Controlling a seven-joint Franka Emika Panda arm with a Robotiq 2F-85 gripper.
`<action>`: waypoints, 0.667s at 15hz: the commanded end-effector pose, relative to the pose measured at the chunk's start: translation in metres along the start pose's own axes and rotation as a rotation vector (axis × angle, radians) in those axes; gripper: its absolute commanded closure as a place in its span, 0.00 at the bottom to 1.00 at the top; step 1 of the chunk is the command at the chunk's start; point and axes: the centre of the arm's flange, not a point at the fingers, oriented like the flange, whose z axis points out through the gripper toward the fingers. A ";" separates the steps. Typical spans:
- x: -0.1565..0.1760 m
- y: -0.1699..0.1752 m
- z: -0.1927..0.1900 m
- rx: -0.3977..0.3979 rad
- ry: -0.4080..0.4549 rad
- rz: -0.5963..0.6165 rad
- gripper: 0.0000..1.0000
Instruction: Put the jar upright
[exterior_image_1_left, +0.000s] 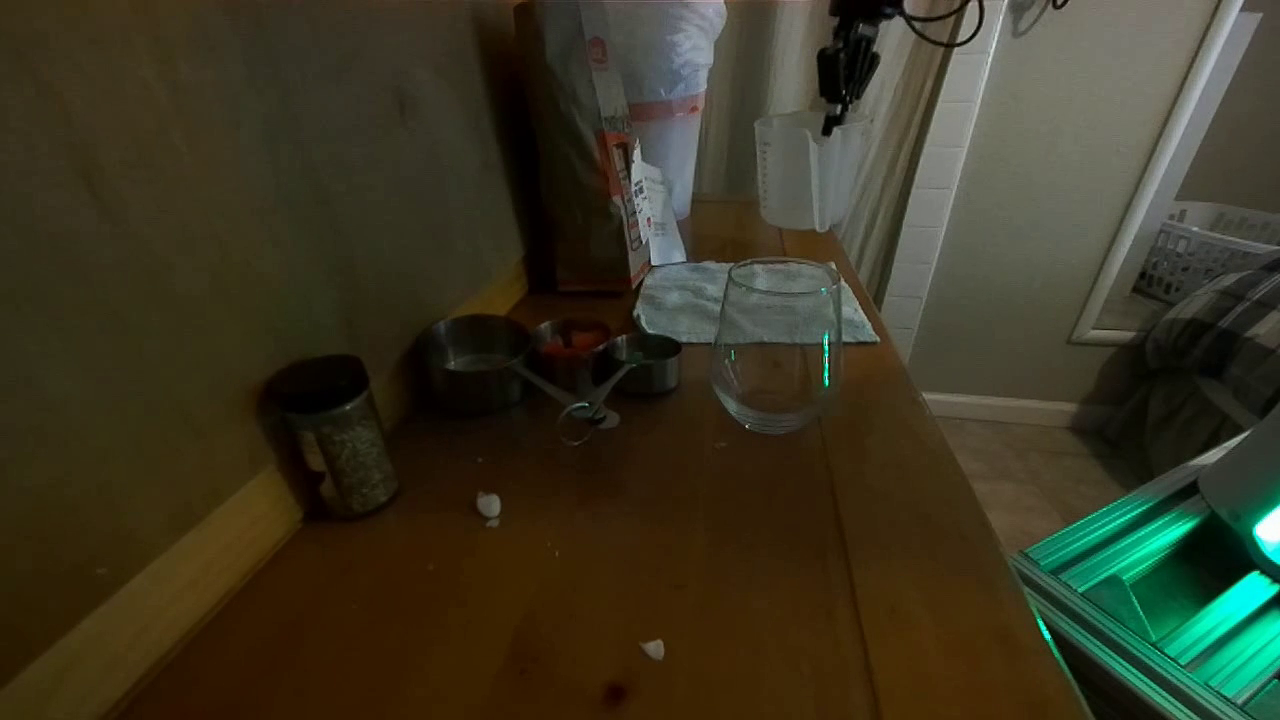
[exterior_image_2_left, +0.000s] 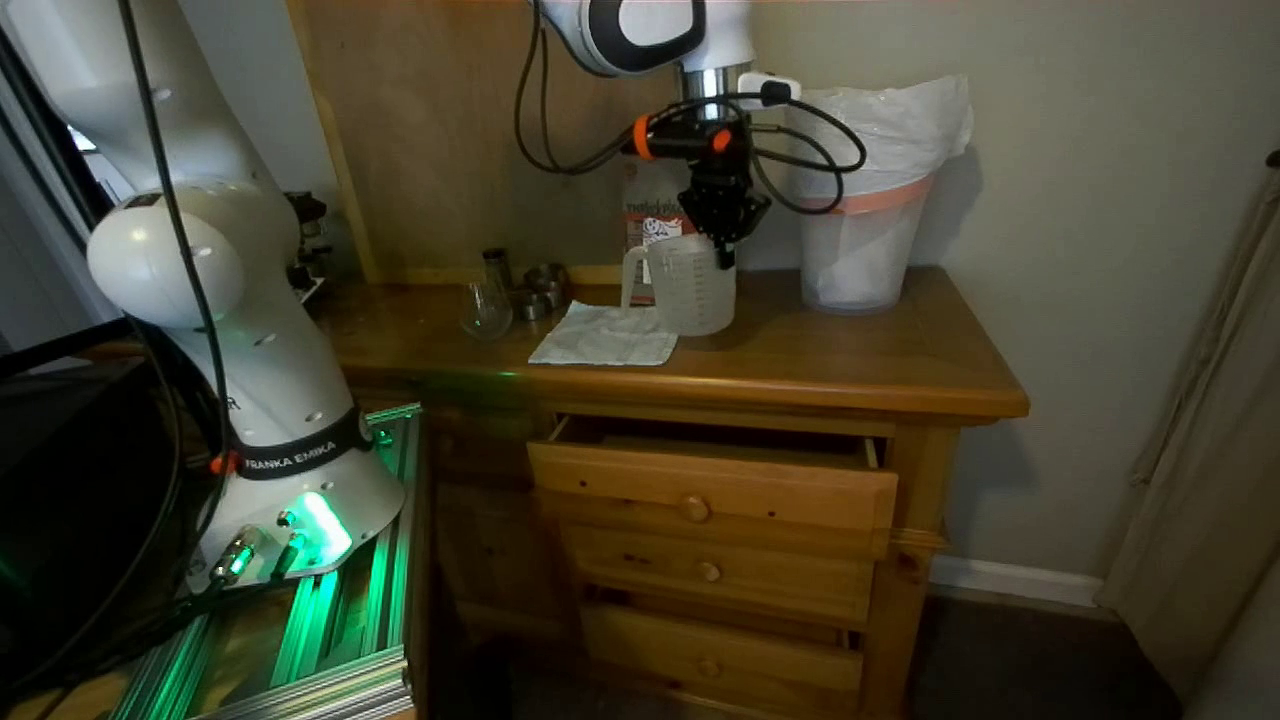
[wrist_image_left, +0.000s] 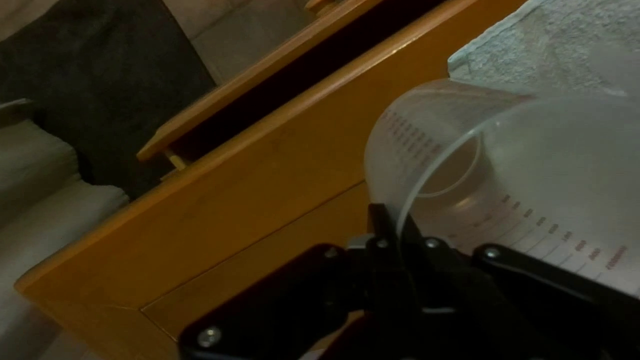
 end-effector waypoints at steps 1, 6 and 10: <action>0.000 0.024 0.010 0.089 0.039 0.030 0.99; -0.001 0.036 0.029 0.161 0.051 0.063 0.99; 0.005 0.037 0.039 0.139 0.033 0.066 0.99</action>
